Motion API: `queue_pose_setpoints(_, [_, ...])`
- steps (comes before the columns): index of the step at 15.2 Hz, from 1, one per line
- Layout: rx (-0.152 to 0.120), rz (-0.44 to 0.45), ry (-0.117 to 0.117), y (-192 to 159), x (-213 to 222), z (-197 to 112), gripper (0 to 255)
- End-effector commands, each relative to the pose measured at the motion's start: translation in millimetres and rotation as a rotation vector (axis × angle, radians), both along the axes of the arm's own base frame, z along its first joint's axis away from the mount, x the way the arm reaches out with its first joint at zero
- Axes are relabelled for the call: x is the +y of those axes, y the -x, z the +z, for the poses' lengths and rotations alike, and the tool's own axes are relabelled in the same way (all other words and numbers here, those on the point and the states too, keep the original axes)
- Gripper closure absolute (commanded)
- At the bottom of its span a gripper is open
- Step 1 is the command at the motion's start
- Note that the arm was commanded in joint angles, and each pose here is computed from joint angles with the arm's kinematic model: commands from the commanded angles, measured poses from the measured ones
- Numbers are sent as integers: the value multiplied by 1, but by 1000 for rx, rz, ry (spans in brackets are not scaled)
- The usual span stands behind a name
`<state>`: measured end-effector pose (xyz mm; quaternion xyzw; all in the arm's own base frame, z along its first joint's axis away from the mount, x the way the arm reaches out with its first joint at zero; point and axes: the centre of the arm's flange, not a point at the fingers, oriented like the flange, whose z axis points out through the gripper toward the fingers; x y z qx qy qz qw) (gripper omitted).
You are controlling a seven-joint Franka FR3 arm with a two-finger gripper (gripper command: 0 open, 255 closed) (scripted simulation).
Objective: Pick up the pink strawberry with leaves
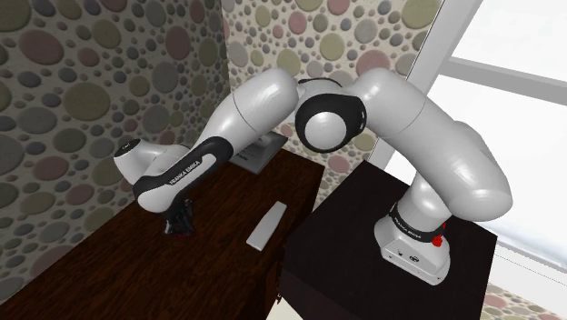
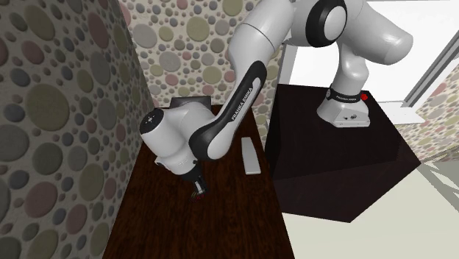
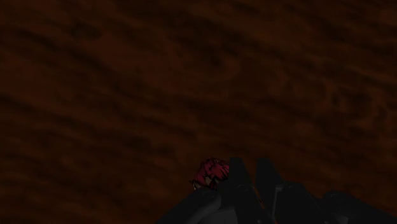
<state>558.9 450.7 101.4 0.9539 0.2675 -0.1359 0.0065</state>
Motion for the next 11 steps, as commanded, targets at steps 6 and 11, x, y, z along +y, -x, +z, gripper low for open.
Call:
queue_pose_setpoints(6, [0, -1, 1, -1, -1, 21, 255])
queue_pose_setpoints(11, [0, -1, 1, -1, -1, 48, 255])
